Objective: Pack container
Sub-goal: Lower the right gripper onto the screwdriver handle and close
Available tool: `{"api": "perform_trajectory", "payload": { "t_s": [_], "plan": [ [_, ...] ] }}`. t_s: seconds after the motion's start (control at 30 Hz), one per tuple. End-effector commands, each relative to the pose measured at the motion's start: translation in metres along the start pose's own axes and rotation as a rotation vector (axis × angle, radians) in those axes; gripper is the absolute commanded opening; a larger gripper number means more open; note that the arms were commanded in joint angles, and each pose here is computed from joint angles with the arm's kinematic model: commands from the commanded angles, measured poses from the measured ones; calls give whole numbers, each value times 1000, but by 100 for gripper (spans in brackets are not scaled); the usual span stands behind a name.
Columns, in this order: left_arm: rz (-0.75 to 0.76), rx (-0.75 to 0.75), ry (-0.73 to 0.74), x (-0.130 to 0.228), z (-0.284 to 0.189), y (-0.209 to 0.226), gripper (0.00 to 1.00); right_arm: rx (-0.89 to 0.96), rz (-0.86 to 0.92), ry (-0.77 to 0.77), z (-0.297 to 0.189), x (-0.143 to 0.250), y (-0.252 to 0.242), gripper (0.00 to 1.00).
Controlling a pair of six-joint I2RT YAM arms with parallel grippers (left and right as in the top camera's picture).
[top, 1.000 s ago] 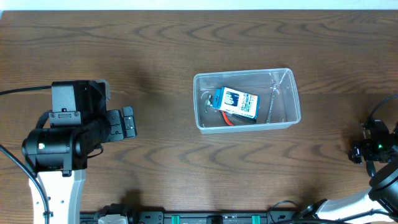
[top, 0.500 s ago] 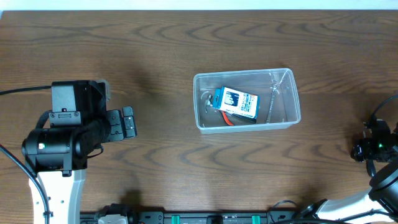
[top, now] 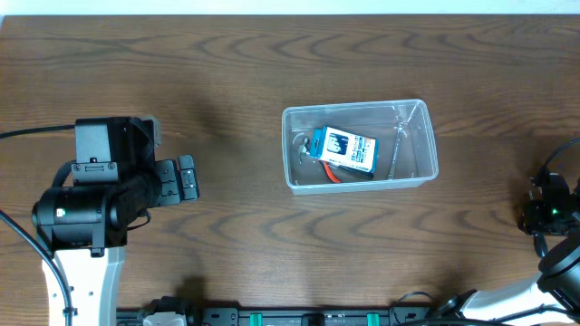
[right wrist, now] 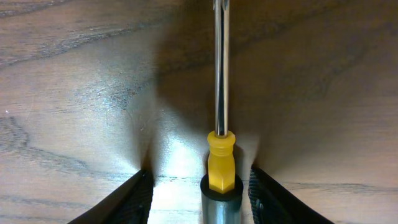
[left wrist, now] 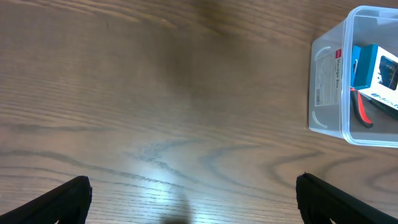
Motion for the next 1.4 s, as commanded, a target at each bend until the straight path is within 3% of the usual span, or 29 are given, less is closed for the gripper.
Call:
{"api": "perform_trajectory", "payload": {
  "t_s": [0.0, 0.17, 0.4, 0.87, 1.2, 1.37],
  "plan": [
    [-12, -12, -21, -4, -4, 2, 98, -16, 11, 58, 11, 12, 5, 51],
    [-12, -12, -21, -4, -4, 2, 98, -15, 11, 57, 11, 12, 5, 44],
    [-12, -12, -21, -4, -4, 2, 98, -15, 11, 57, 11, 12, 5, 45],
    [-13, -12, -21, -4, -4, 2, 98, -15, 9, 58, 11, 12, 5, 23],
    [-12, -12, -21, -4, -4, 2, 98, -15, 9, 58, 11, 12, 5, 16],
    [-12, -12, -21, -4, -4, 2, 98, -11, 9, 55, 10, 11, 4, 18]
  ]
}}
Point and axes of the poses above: each gripper's point midway between its finger pads, its own z axis out along the fingers, its own y axis along the line the jaws close on, x = y × z, the point moved 4 cm from there along -z, back along the fingers, and after that the axes turned 12 degrees about -z, right-handed, at the moved point
